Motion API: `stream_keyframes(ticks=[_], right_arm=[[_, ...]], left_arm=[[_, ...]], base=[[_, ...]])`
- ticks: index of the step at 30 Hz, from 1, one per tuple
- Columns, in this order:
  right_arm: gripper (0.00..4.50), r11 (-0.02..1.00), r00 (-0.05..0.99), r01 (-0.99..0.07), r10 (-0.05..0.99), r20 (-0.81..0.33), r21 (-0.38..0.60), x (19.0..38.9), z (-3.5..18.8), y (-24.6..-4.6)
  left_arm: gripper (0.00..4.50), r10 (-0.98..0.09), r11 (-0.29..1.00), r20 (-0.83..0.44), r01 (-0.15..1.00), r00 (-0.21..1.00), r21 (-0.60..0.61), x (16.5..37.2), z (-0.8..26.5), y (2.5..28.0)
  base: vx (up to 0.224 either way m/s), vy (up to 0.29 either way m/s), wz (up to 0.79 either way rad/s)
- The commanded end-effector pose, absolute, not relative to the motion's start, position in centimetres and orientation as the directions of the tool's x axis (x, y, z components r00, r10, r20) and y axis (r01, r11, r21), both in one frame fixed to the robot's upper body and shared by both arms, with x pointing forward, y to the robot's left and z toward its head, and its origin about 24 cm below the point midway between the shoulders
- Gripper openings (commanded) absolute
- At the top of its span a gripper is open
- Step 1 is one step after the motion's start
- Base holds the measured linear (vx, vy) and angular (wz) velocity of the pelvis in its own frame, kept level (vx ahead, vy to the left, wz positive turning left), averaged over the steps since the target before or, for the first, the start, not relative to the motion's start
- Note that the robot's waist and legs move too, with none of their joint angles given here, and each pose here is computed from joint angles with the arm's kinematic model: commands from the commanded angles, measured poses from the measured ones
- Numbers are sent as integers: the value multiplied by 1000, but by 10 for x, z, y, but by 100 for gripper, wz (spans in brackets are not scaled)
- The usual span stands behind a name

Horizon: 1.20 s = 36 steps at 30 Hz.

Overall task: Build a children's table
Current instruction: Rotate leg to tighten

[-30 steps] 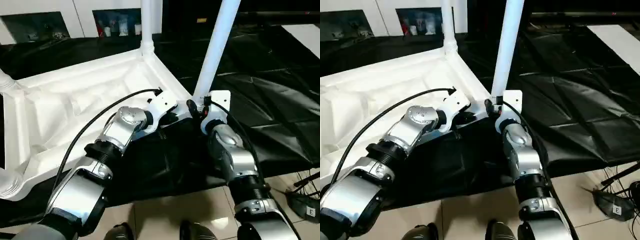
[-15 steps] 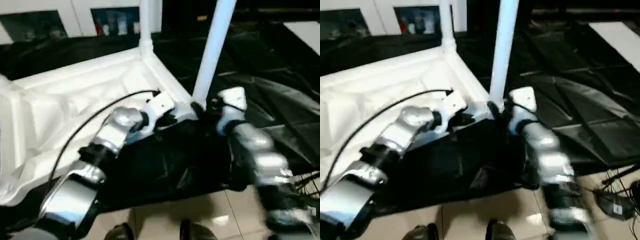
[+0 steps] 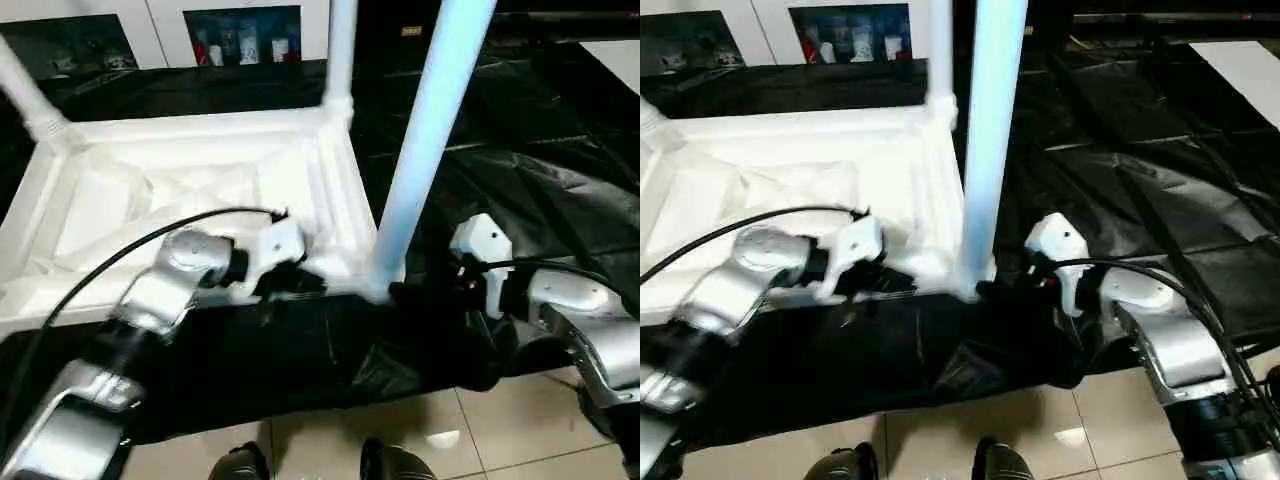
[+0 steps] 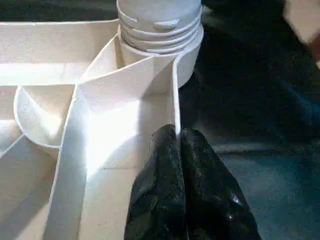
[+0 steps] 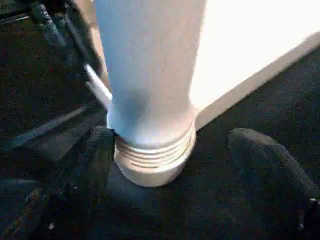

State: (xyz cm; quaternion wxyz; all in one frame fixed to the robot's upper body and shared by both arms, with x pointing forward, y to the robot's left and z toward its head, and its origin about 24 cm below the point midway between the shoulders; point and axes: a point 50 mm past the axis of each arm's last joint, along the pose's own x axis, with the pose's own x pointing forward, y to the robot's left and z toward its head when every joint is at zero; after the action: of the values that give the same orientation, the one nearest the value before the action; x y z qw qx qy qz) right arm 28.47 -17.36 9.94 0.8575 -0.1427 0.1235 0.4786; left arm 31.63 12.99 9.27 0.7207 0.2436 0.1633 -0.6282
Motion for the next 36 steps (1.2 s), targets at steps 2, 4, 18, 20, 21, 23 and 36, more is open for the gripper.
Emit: stream_keyframes(ticks=[2,4,18,20,21,23,36], right_arm=[[387,465,477,-877,808,-346,-122,285,101,-166],[387,447,456,-887,818,-350,-112,284,98,-163],[310,422,426,-903,844,-327,-86,288,94,-154],[293,422,425,-903,847,-320,-82,288,94,-153],[293,421,424,-904,848,-319,-82,288,94,-153],[278,418,421,-905,849,-319,-82,288,93,-153],[266,726,706,-687,657,-264,-34,308,72,-148]], left_arm=[[0,-791,32,-610,999,51,42,303,70,127],[0,-790,38,-611,998,57,44,304,71,127],[0,-784,41,-618,998,57,40,302,72,128],[0,-784,43,-619,998,58,39,302,72,128],[0,-783,44,-619,998,59,39,301,72,128],[0,-782,44,-621,998,58,38,301,72,128],[0,-751,231,-607,964,261,129,324,66,116]], base=[[0,0,0],[0,0,0],[0,0,0],[0,0,0],[0,0,0],[0,0,0],[0,0,0]])
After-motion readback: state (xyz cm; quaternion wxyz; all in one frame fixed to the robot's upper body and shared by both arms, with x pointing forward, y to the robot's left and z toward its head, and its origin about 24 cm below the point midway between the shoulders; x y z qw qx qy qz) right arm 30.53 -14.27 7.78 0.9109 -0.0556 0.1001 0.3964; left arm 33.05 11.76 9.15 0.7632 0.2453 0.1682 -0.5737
